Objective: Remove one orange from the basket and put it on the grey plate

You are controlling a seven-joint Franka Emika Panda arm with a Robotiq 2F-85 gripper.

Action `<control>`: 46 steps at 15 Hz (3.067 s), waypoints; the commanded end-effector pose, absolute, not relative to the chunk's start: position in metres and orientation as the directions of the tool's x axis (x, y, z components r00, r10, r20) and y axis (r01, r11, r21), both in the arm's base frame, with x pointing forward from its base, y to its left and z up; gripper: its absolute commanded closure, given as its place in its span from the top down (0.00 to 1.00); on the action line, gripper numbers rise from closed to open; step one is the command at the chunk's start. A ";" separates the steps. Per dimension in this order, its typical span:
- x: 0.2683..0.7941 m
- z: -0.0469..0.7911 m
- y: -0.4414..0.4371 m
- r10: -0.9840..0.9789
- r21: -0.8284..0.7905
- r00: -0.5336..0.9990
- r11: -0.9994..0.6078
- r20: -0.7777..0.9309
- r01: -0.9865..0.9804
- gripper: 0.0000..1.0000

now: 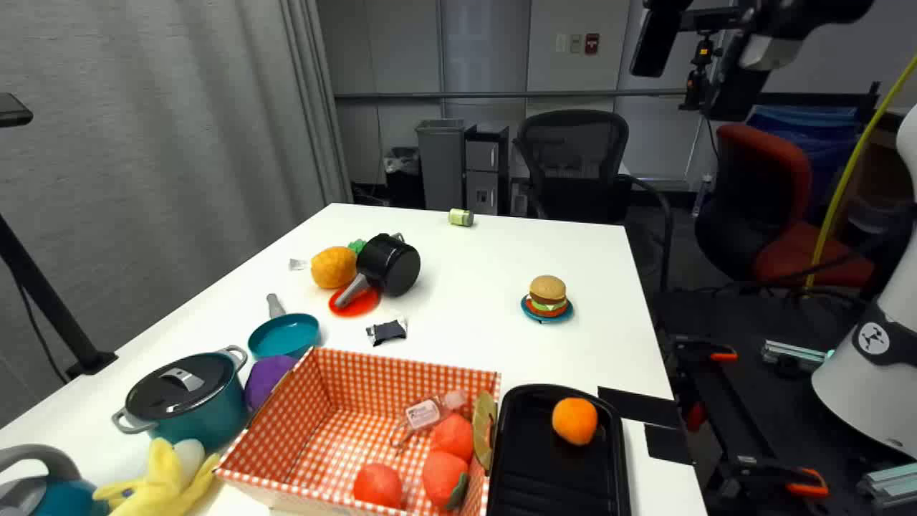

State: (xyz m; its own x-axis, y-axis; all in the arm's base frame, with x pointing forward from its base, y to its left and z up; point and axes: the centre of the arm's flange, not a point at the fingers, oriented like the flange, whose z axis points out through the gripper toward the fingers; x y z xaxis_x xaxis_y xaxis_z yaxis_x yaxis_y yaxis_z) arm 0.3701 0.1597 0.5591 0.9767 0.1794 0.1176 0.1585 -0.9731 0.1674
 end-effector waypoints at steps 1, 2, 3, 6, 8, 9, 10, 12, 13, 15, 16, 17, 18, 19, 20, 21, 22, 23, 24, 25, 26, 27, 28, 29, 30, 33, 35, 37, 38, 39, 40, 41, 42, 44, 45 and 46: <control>0.370 0.559 0.160 0.180 0.168 0.977 -0.973 0.117 0.160 1.00; 0.370 0.558 0.160 0.180 0.168 0.977 -0.973 0.116 0.160 1.00; 0.370 0.558 0.160 0.180 0.168 0.977 -0.973 0.117 0.160 1.00; 0.370 0.558 0.160 0.180 0.168 0.977 -0.973 0.117 0.160 1.00; 0.370 0.558 0.160 0.180 0.168 0.977 -0.973 0.117 0.160 1.00; 0.370 0.558 0.160 0.180 0.168 0.977 -0.973 0.117 0.160 1.00; 0.370 0.558 0.160 0.180 0.168 0.977 -0.973 0.117 0.160 1.00; 0.370 0.558 0.160 0.180 0.168 0.977 -0.973 0.117 0.160 1.00; 0.370 0.558 0.160 0.180 0.168 0.977 -0.973 0.117 0.160 1.00; 0.370 0.558 0.160 0.180 0.168 0.977 -0.973 0.117 0.160 1.00; 0.370 0.558 0.160 0.180 0.168 0.977 -0.973 0.117 0.160 1.00; 0.370 0.558 0.160 0.180 0.168 0.977 -0.973 0.117 0.160 1.00; 0.370 0.558 0.160 0.180 0.168 0.977 -0.973 0.117 0.160 1.00; 0.370 0.558 0.160 0.180 0.168 0.977 -0.973 0.117 0.160 1.00; 0.370 0.558 0.160 0.180 0.168 0.977 -0.973 0.117 0.160 1.00; 0.370 0.558 0.160 0.180 0.168 0.977 -0.973 0.117 0.160 1.00; 0.370 0.558 0.160 0.180 0.168 0.977 -0.973 0.117 0.160 1.00; 0.370 0.562 0.163 0.186 0.167 0.976 -0.972 0.116 0.165 1.00; 0.372 0.561 0.162 0.187 0.164 0.976 -0.972 0.115 0.167 1.00; 0.375 0.558 0.160 0.191 0.163 0.975 -0.972 0.113 0.171 1.00; 0.378 0.556 0.159 0.194 0.169 0.975 -0.970 0.108 0.174 1.00; 0.381 0.556 0.159 0.196 0.172 0.975 -0.969 0.104 0.176 1.00; 0.385 0.554 0.158 0.199 0.175 0.975 -0.968 0.099 0.180 1.00; 0.389 0.550 0.157 0.203 0.180 0.975 -0.966 0.094 0.183 1.00; 0.395 0.547 0.158 0.208 0.184 0.974 -0.965 0.091 0.189 1.00; 0.414 0.533 0.161 0.231 0.183 0.970 -0.960 0.074 0.214 1.00; 0.429 0.526 0.167 0.247 0.176 0.966 -0.957 0.071 0.232 1.00; 0.445 0.518 0.171 0.264 0.165 0.962 -0.954 0.068 0.250 1.00; 0.454 0.511 0.169 0.271 0.155 0.960 -0.954 0.068 0.258 1.00; 0.462 0.506 0.170 0.278 0.147 0.958 -0.952 0.066 0.267 1.00; 0.471 0.500 0.169 0.286 0.138 0.956 -0.951 0.063 0.275 1.00; 0.480 0.494 0.168 0.292 0.129 0.954 -0.950 0.062 0.283 1.00; 0.489 0.487 0.166 0.298 0.118 0.953 -0.950 0.061 0.289 1.00; 0.505 0.474 0.162 0.309 0.094 0.949 -0.948 0.056 0.303 1.00; 0.514 0.467 0.161 0.317 0.084 0.947 -0.946 0.050 0.313 1.00; 0.521 0.458 0.161 0.328 0.076 0.944 -0.943 0.041 0.324 1.00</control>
